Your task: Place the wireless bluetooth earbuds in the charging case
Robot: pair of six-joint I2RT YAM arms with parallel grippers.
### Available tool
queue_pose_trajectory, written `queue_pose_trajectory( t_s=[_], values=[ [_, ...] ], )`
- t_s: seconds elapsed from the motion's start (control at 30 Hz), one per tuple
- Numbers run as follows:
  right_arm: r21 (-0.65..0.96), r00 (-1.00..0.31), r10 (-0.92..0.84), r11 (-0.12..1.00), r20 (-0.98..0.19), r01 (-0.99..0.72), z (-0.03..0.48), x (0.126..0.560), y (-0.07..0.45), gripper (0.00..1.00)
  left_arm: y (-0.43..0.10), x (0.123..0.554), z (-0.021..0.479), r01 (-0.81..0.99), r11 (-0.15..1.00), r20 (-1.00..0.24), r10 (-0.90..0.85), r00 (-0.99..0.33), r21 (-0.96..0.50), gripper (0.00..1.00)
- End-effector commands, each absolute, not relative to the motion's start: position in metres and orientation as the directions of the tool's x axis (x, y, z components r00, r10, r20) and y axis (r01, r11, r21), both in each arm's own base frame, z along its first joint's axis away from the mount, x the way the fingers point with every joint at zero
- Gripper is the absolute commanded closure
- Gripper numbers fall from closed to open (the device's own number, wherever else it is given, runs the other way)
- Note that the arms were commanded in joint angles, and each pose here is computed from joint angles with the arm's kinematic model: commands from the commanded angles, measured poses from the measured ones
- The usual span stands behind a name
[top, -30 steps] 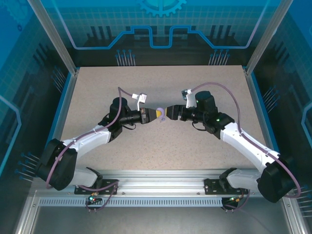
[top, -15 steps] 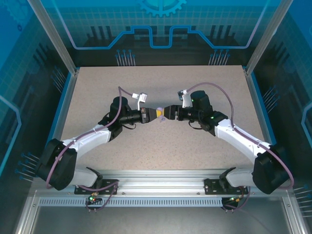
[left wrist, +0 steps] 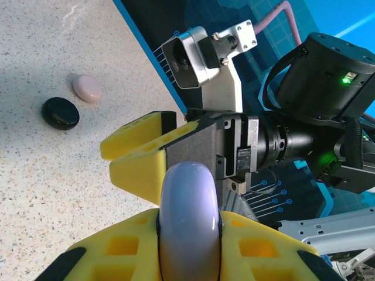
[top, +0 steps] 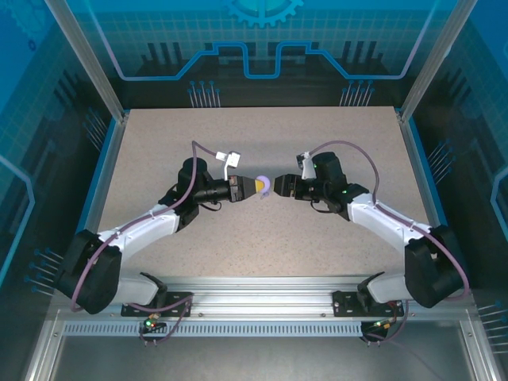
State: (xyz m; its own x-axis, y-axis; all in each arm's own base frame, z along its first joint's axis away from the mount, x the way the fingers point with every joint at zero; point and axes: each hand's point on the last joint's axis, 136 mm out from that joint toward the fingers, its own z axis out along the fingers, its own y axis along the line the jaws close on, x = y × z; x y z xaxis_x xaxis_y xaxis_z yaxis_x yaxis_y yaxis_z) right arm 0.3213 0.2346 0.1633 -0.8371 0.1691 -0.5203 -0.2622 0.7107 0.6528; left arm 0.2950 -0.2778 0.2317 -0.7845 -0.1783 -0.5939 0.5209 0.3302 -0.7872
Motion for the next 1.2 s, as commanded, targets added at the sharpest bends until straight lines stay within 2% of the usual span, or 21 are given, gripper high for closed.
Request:
queue_pose_trajectory(
  t_s=[0.0,0.07,0.17,0.33,0.5,0.93,1.17],
  values=[
    [0.64,-0.813,0.201,0.726,-0.547,-0.251,0.182,0.32,0.22,0.34,-0.281,0.293,0.248,0.569,0.303,-0.632,-0.177,-0.755,-0.764,1.0],
    [0.646,-0.809,0.237,0.732,-0.538,-0.216,0.19,0.319,0.214,0.33,-0.28,0.294,0.246,0.568,0.31,-0.635,-0.184,-0.751,-0.762,1.0],
    [0.677,-0.811,0.322,0.726,-0.489,-0.12,0.205,0.319,0.208,0.27,-0.278,0.296,0.245,0.575,0.324,-0.647,-0.193,-0.737,-0.751,1.0],
    [0.743,-0.826,0.495,0.652,-0.268,0.15,0.206,0.32,0.206,0.2,-0.276,0.302,0.241,0.584,0.356,-0.671,-0.208,-0.712,-0.73,1.0],
    [0.791,-0.801,0.587,0.542,-0.115,0.284,0.207,0.323,0.232,0.19,-0.276,0.306,0.237,0.598,0.394,-0.704,-0.22,-0.676,-0.698,1.0],
    [0.808,-0.801,0.59,0.517,-0.096,0.284,0.227,0.329,0.286,0.21,-0.281,0.307,0.229,0.612,0.396,-0.714,-0.197,-0.671,-0.684,1.0],
    [0.808,-0.812,0.579,0.512,-0.075,0.291,0.222,0.325,0.303,0.3,-0.281,0.309,0.229,0.616,0.406,-0.723,-0.2,-0.661,-0.675,1.0]
  ],
)
